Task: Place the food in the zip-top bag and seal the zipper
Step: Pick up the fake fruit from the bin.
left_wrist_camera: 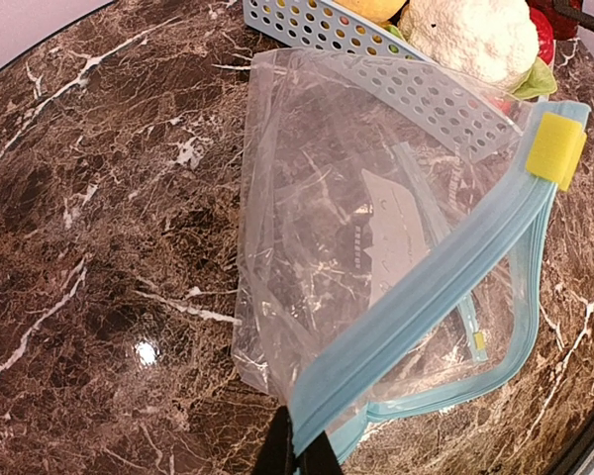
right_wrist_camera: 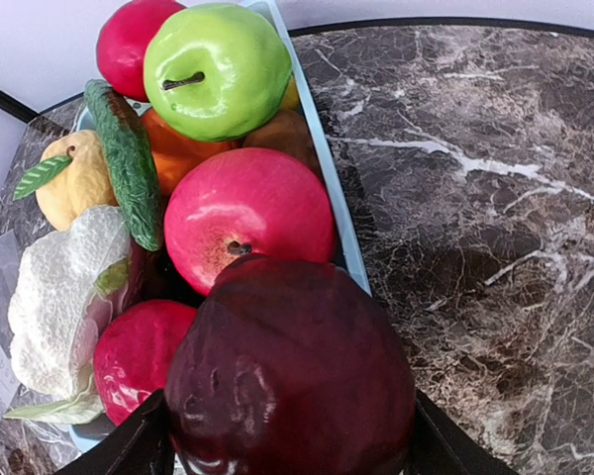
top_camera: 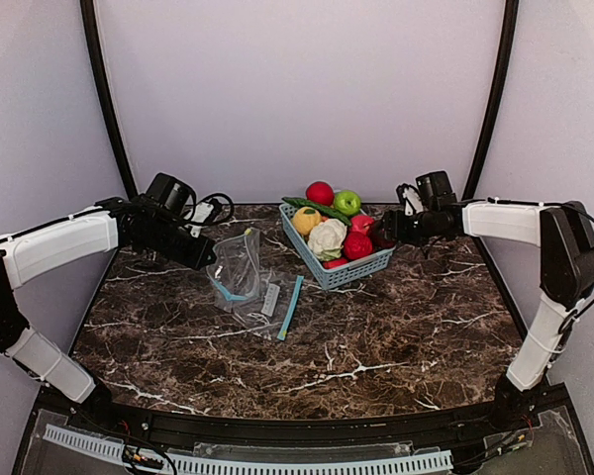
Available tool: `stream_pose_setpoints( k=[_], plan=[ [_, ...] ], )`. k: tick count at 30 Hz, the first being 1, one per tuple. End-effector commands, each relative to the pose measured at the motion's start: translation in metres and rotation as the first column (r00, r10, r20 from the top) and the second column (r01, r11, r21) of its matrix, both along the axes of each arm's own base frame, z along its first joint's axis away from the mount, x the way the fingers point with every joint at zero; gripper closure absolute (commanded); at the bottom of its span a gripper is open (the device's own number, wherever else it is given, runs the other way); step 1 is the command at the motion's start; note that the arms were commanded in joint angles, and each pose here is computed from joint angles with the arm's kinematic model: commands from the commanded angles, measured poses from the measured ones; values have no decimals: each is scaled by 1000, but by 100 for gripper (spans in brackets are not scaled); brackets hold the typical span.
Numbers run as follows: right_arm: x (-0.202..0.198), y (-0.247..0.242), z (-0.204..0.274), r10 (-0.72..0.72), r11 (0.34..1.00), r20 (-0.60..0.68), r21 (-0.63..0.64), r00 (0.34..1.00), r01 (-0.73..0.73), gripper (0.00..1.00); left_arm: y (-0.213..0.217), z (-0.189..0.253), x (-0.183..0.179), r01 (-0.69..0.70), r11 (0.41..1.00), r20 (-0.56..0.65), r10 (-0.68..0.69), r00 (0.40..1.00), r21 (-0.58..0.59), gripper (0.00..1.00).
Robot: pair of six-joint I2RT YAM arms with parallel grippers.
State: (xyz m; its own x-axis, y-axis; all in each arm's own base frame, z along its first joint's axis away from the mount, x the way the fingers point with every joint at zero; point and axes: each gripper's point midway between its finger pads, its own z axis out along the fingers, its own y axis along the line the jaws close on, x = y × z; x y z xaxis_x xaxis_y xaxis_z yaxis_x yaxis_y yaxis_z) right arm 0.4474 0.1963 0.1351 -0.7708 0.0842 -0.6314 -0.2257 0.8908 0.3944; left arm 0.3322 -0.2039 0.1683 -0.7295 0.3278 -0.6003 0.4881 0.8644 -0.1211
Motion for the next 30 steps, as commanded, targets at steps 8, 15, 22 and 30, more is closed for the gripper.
stream_pose_setpoints(
  k=[8, 15, 22, 30],
  plan=[
    [7, -1, 35, -2, 1000, 101, 18, 995, 1, 38, 4, 8, -5, -4, 1000, 16, 4, 1000, -23, 99],
    [-13, -18, 75, -47, 999, 177, 7, 983, 46, 38, 2, 28, -6, 22, 998, 73, -18, 997, -50, 99],
    [-50, -9, 129, 7, 1000, 263, 6, 965, -9, 39, -25, 64, -15, 107, 978, 31, -103, 994, -178, 99],
    [-120, 63, 163, 194, 980, 345, -18, 919, -200, 39, -68, 36, -28, 181, 951, -85, -207, 975, -250, 99]
  ],
)
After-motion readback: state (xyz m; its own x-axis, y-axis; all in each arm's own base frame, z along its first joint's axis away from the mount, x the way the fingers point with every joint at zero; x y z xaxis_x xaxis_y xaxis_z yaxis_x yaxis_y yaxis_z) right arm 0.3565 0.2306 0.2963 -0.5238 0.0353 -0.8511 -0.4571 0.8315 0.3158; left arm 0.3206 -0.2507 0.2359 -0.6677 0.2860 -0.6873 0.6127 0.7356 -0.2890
